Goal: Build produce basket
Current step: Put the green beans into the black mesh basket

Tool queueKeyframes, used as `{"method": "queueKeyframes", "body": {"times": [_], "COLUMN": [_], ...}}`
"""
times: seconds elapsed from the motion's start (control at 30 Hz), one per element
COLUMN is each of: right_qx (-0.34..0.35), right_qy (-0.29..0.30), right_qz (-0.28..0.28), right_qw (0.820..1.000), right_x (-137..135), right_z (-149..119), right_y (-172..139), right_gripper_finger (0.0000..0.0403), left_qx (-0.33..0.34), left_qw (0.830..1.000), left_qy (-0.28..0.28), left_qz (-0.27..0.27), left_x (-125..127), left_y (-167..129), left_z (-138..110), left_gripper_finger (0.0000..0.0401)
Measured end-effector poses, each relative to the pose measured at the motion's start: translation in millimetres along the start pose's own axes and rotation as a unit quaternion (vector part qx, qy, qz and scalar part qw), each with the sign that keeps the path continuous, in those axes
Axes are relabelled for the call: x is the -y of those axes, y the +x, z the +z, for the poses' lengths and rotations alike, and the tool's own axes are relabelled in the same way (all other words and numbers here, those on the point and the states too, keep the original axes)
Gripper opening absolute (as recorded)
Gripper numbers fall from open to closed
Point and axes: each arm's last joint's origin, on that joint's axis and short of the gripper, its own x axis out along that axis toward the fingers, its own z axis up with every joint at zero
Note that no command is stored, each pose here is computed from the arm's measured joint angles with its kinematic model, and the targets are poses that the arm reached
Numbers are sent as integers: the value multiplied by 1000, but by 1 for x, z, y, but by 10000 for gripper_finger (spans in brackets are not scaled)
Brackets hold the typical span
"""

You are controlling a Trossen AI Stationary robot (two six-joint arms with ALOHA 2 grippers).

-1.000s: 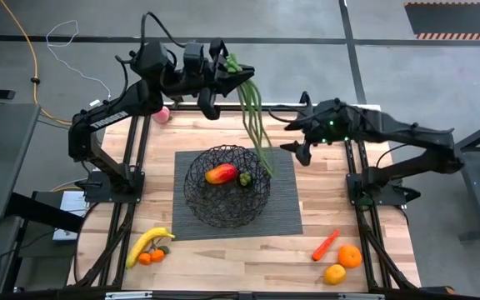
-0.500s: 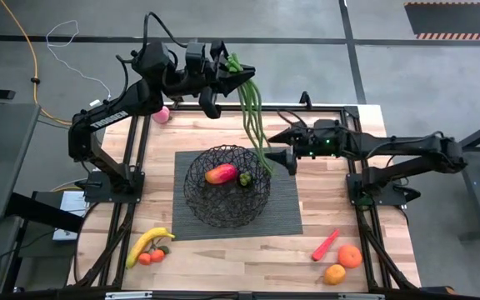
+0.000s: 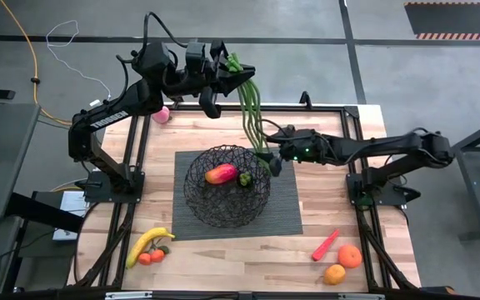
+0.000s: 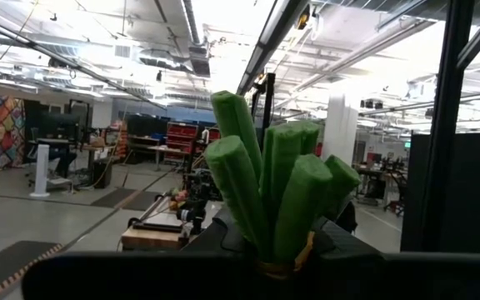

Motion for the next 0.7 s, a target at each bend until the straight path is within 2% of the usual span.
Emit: {"method": "queueKeyframes", "body": {"times": [0.27, 0.43, 0.7], "right_qx": [6, 17, 34], "right_qy": [4, 2, 7], "right_qz": [47, 6, 9], "right_qw": [999, 1000, 999], "right_x": [-5, -3, -5], "right_z": [-2, -3, -8], "right_y": [12, 17, 32], "right_gripper_finger": [296, 296, 295], "left_qx": [-3, -3, -4], "left_qw": [1000, 1000, 1000], "left_qy": [-1, -1, 0], "left_qz": [1, 1, -4], "left_x": [0, 0, 0], "left_y": [0, 0, 0], "left_z": [-1, -1, -1], "left_gripper_finger": [19, 22, 19]}}
